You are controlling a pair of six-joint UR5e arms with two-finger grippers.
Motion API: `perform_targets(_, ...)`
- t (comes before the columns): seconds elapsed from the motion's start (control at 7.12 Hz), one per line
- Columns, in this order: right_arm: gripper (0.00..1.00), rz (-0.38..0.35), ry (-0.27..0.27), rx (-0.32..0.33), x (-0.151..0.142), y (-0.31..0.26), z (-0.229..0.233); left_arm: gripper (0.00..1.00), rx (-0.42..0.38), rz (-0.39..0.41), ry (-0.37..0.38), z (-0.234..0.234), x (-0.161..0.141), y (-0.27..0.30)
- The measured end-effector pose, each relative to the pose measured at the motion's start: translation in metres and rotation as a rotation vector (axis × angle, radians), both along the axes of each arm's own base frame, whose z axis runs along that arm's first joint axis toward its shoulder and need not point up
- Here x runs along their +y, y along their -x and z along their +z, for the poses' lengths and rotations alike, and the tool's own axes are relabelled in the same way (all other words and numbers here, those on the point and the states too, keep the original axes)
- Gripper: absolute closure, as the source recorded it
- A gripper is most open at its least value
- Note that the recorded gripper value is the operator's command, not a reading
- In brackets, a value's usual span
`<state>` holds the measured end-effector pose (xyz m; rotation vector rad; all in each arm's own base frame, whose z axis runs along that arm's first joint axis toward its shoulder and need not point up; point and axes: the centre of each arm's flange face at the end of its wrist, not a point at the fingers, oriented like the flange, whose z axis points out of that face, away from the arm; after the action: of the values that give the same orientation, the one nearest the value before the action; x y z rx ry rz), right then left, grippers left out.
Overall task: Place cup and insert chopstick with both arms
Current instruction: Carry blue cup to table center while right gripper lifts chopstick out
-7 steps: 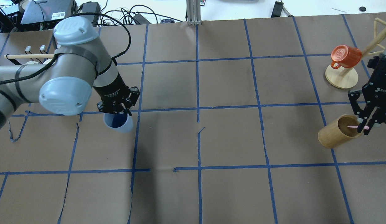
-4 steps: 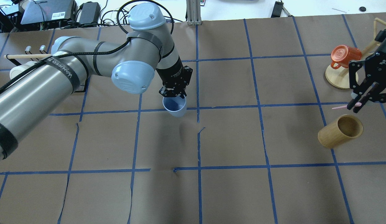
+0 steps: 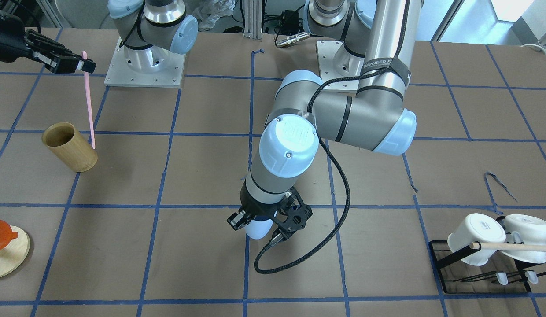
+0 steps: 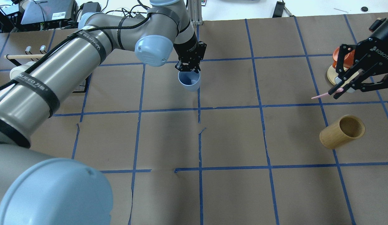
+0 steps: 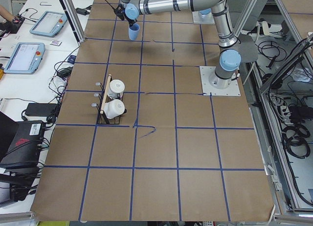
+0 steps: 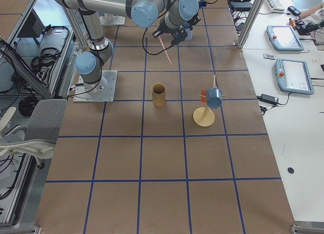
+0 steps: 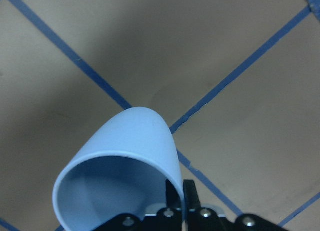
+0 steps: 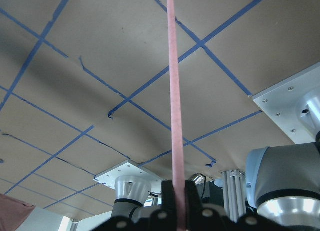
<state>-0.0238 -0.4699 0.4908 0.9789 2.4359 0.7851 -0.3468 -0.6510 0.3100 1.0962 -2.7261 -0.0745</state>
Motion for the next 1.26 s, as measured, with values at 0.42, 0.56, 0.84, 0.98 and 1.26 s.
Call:
perform_targets(0.42,1.00,-0.107,0.046,-0.142,-0.013,-0.012,0.004,1.00,-0.005,-0.038,0.014,-0.016,-0.031,0.010)
perform_targets(0.56,1.00,-0.140,0.057,-0.185,-0.019,-0.015,0.003,1.00,-0.008,-0.044,0.005,-0.023,-0.032,0.011)
perform_targets(0.84,1.00,-0.236,0.035,-0.246,-0.032,-0.019,-0.002,0.73,-0.010,-0.048,-0.012,-0.036,-0.033,0.014)
perform_targets(0.98,1.00,-0.304,0.017,-0.277,-0.040,-0.023,-0.003,0.34,-0.009,-0.047,-0.018,-0.040,-0.033,0.015)
perform_targets(1.26,1.00,-0.396,-0.017,-0.341,-0.059,-0.040,-0.008,0.00,-0.007,-0.048,-0.019,-0.044,-0.034,0.016)
